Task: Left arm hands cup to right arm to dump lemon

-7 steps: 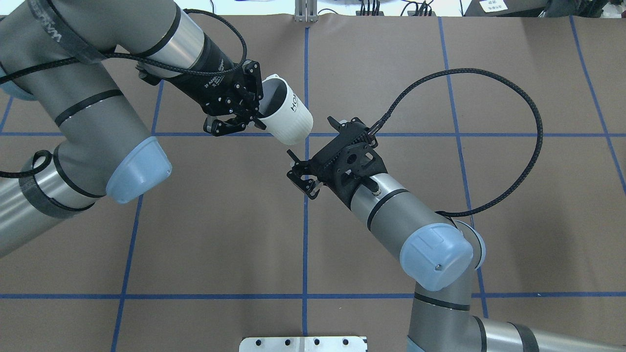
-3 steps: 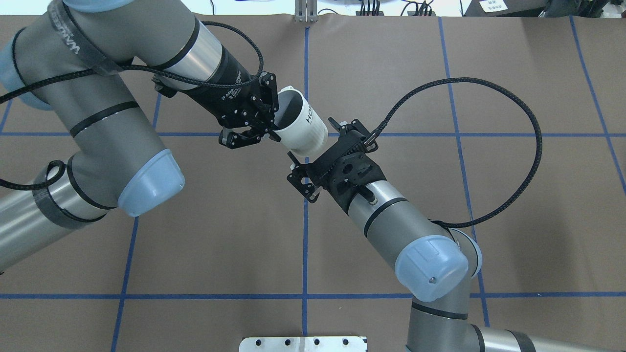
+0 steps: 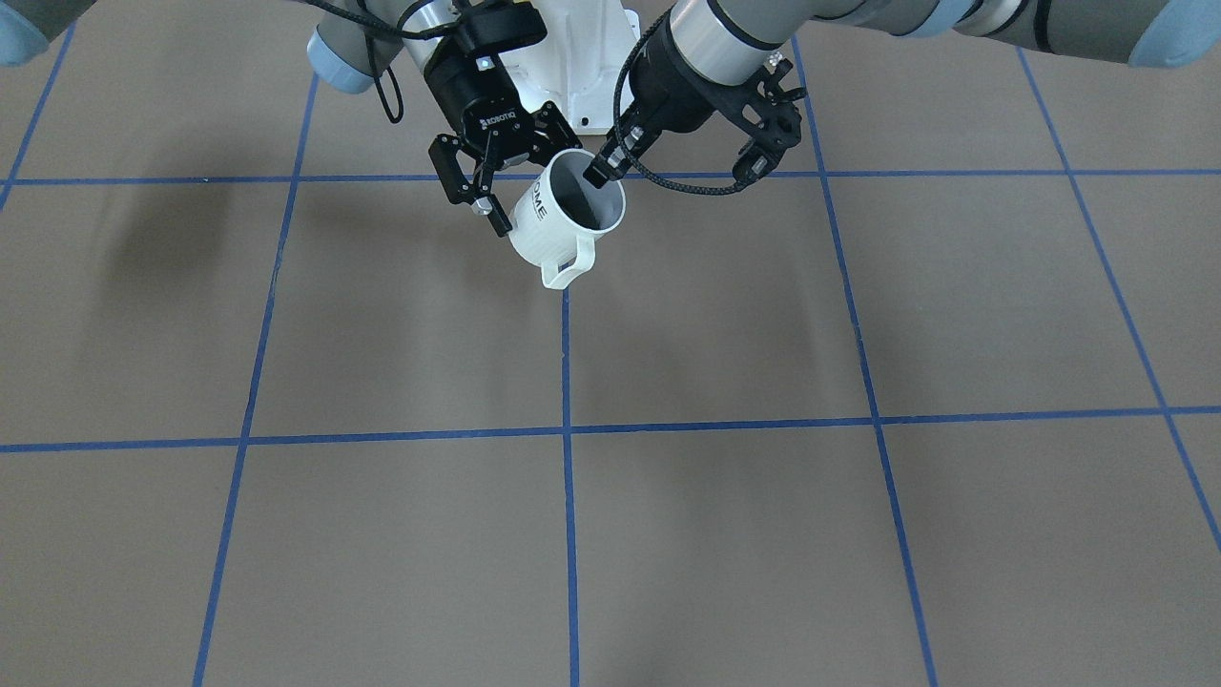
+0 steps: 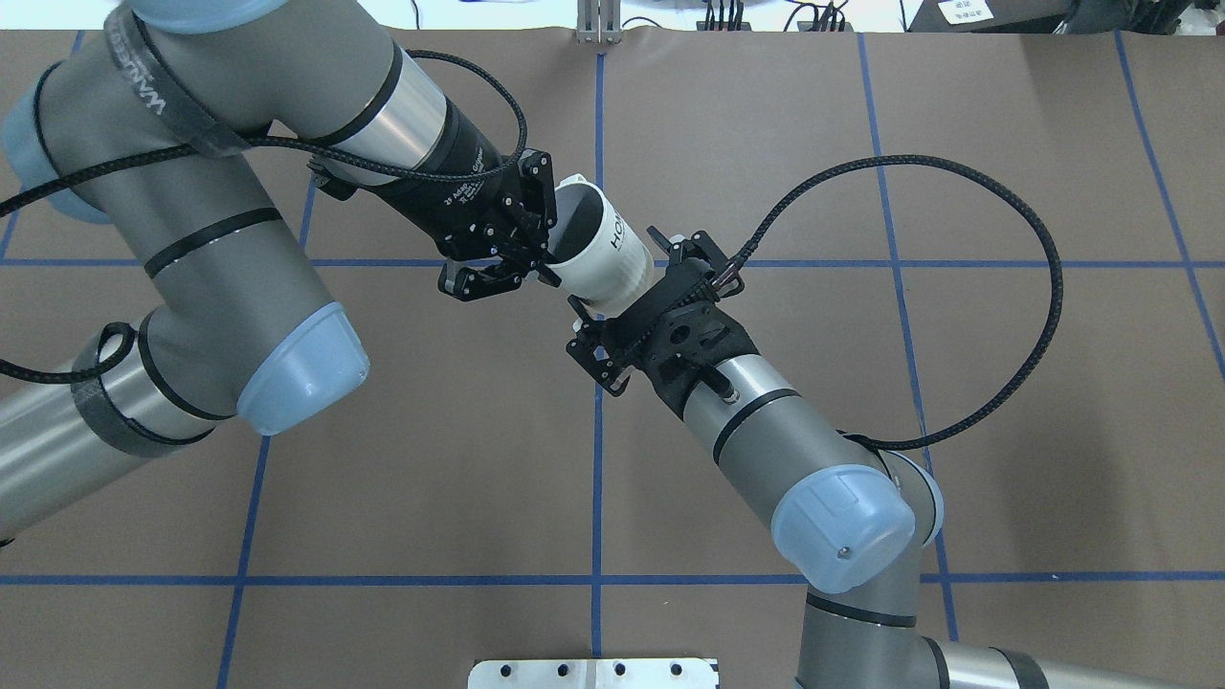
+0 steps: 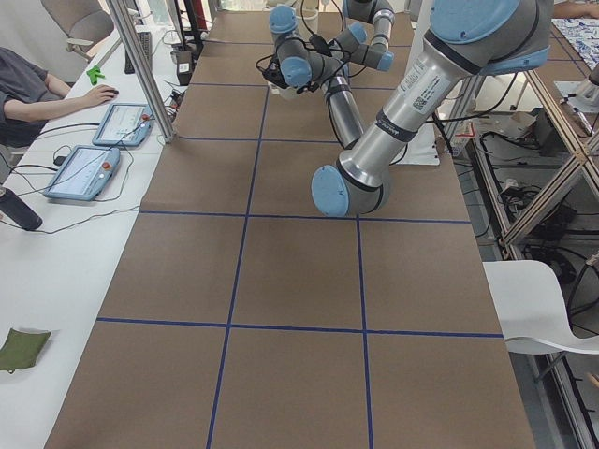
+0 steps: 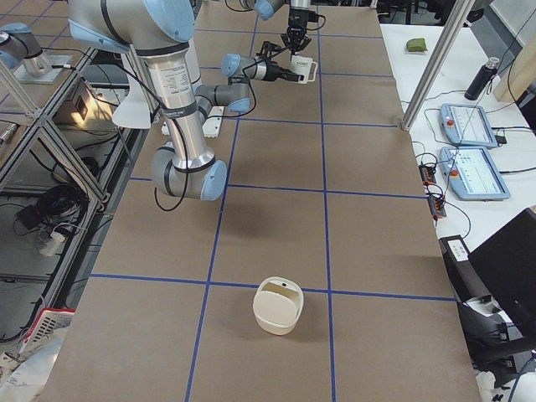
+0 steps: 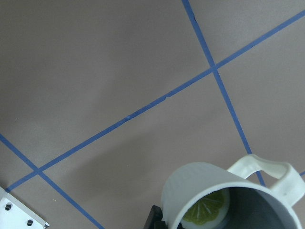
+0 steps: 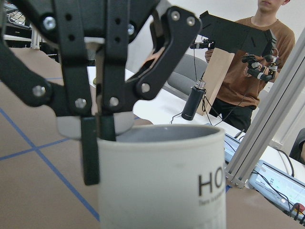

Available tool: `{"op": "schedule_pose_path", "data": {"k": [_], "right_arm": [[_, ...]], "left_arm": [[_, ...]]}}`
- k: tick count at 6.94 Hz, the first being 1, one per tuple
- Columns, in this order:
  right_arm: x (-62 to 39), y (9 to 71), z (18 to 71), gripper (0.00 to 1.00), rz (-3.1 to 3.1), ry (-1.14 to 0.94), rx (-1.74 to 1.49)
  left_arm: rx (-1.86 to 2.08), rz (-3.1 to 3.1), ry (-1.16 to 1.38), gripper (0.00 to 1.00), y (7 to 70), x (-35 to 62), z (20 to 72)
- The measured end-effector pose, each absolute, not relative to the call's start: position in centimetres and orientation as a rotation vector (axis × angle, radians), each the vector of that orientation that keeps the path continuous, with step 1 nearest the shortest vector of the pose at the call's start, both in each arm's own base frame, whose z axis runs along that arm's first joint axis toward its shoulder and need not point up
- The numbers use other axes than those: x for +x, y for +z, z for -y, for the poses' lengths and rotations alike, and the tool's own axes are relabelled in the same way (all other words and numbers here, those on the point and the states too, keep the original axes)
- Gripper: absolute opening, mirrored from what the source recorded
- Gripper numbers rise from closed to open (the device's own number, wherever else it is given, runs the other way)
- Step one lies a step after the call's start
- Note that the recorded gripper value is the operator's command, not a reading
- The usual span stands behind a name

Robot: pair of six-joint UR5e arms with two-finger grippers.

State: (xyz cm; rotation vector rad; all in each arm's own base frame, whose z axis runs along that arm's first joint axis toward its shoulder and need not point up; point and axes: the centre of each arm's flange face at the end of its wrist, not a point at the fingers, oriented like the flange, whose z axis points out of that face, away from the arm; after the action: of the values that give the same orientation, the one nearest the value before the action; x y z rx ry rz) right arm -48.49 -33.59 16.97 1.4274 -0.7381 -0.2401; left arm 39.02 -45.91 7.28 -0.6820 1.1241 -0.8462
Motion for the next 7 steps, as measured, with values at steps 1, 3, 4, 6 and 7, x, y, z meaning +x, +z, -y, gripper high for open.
{"op": "schedule_pose_path", "data": {"k": [1,3,4,6,7], "right_arm": [[-48.5,17.1,33.6,0.98,0.726,-0.251,1.432],[-48.6,17.1,33.4,0.98,0.711,-0.257,1.440],[-48.6,17.1,33.4,0.97,0.707,-0.257,1.441],[-48.6,17.0,33.3,0.57,0.707,-0.256,1.442],[-48.6,17.0,33.3,0.35,0.707,-0.253,1.443]], "left_arm": [[-0.686,-1.127,-0.842,0.00,6.9,39.2,45.7],[-0.699,-1.129,-0.832,0.00,6.2,39.8,45.0],[-0.701,-1.131,-0.827,0.00,5.9,40.0,44.7],[-0.701,-1.133,-0.823,0.25,5.8,40.0,44.6],[-0.696,-1.142,-0.813,0.41,5.8,40.0,44.6]]}}
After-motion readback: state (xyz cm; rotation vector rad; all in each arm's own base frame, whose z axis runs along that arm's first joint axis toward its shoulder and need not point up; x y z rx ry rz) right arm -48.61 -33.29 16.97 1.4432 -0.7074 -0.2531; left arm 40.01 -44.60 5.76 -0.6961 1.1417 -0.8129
